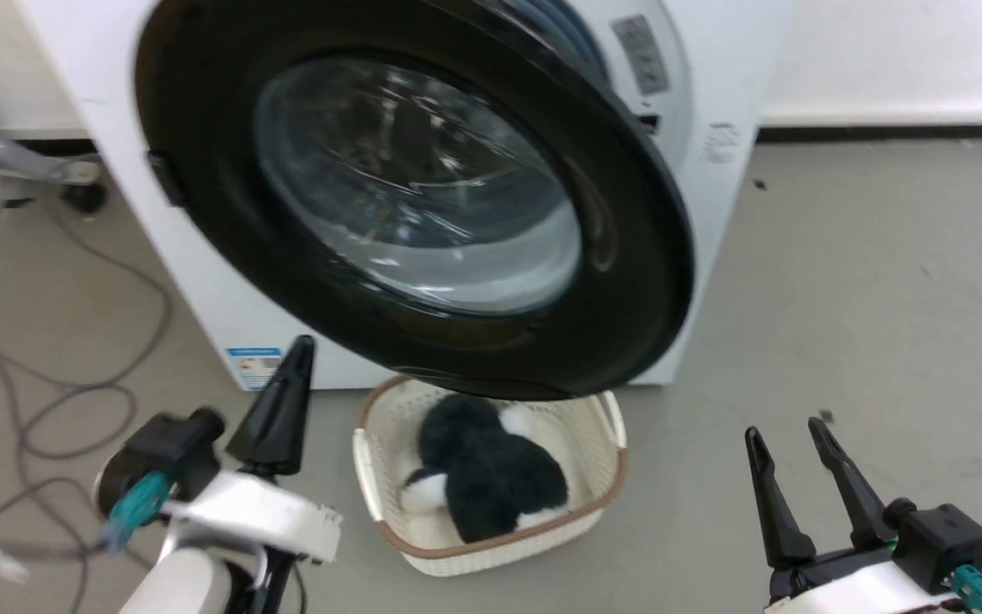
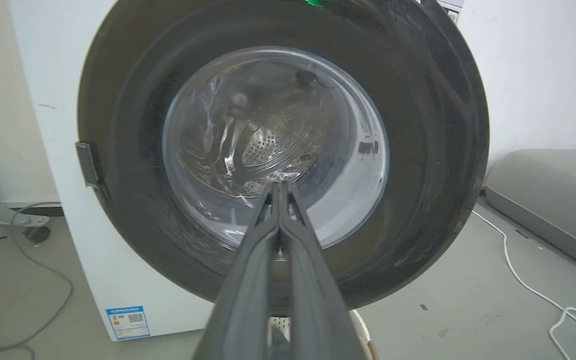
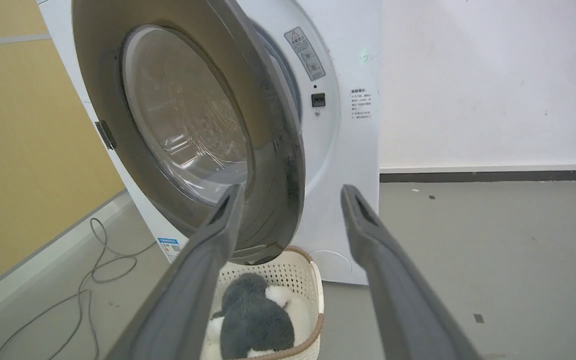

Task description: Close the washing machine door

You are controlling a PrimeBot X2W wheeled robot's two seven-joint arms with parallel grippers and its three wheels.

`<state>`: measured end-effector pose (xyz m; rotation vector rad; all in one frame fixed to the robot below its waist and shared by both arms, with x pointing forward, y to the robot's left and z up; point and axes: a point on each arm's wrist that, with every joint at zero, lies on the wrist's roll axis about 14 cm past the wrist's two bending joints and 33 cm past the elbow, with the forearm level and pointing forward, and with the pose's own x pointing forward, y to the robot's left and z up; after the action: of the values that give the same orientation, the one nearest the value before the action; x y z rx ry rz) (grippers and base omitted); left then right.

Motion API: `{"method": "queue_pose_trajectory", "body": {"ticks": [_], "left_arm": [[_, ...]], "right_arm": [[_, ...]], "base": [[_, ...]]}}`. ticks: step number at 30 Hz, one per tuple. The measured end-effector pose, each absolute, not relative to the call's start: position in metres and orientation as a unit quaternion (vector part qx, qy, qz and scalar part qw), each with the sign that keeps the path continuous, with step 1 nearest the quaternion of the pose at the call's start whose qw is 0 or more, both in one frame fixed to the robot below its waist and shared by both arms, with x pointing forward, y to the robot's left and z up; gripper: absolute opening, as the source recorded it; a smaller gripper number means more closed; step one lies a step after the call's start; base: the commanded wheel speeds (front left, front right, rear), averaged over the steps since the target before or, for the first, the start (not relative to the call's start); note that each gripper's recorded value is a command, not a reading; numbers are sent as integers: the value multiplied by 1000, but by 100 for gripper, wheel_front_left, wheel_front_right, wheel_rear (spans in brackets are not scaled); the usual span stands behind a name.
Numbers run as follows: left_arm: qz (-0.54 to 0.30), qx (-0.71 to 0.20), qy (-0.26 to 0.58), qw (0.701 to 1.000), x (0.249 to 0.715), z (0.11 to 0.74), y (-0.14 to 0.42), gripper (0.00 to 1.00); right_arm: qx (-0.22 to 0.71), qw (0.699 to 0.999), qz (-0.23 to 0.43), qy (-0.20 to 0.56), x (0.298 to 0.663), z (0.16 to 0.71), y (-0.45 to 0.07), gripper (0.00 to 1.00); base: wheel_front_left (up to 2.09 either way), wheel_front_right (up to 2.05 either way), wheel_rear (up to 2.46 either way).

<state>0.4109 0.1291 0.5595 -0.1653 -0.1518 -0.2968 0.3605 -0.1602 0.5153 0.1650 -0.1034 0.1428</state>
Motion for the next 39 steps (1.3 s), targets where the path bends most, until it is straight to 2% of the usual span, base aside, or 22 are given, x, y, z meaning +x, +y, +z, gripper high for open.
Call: {"method": "queue_pose_trajectory", "body": {"ticks": [3, 6, 7, 8, 16, 26, 27, 28, 31, 32, 39], "left_arm": [[-99, -81, -107, 986, 392, 572, 150, 0], [-62, -74, -99, 990, 374, 561, 167, 0], [-53, -72, -94, 992, 368, 556, 170, 40], [-45, -71, -90, 992, 364, 553, 172, 100], [-34, -62, -57, 996, 341, 525, 168, 100], [-32, -58, -51, 996, 339, 518, 166, 100], [-31, -58, -51, 997, 339, 517, 166, 100], [-30, -59, -50, 997, 339, 516, 167, 100], [-27, -60, -46, 997, 340, 514, 168, 100], [-22, -59, -44, 997, 343, 512, 170, 100], [-15, -56, -39, 998, 358, 508, 174, 100]], "right_arm": [[82, 991, 87, -58, 362, 520, -151, 100], [82, 990, 98, -63, 364, 524, -144, 100], [81, 990, 101, -63, 364, 524, -143, 100], [81, 989, 103, -63, 363, 524, -141, 100], [78, 988, 116, -60, 359, 523, -135, 100], [83, 988, 123, -52, 361, 518, -131, 100], [84, 987, 128, -49, 361, 517, -129, 42], [84, 986, 134, -48, 362, 516, -126, 0], [87, 982, 163, -47, 365, 518, -112, 0], [77, 977, 193, -42, 371, 516, -100, 0], [28, 965, 258, -33, 413, 515, -81, 0]], "base": [[0, 0, 0], [0, 0, 0], [0, 0, 0], [0, 0, 0], [0, 0, 0], [0, 0, 0], [0, 0, 0], [0, 0, 0], [0, 0, 0], [0, 0, 0], [0, 0, 0]]}}
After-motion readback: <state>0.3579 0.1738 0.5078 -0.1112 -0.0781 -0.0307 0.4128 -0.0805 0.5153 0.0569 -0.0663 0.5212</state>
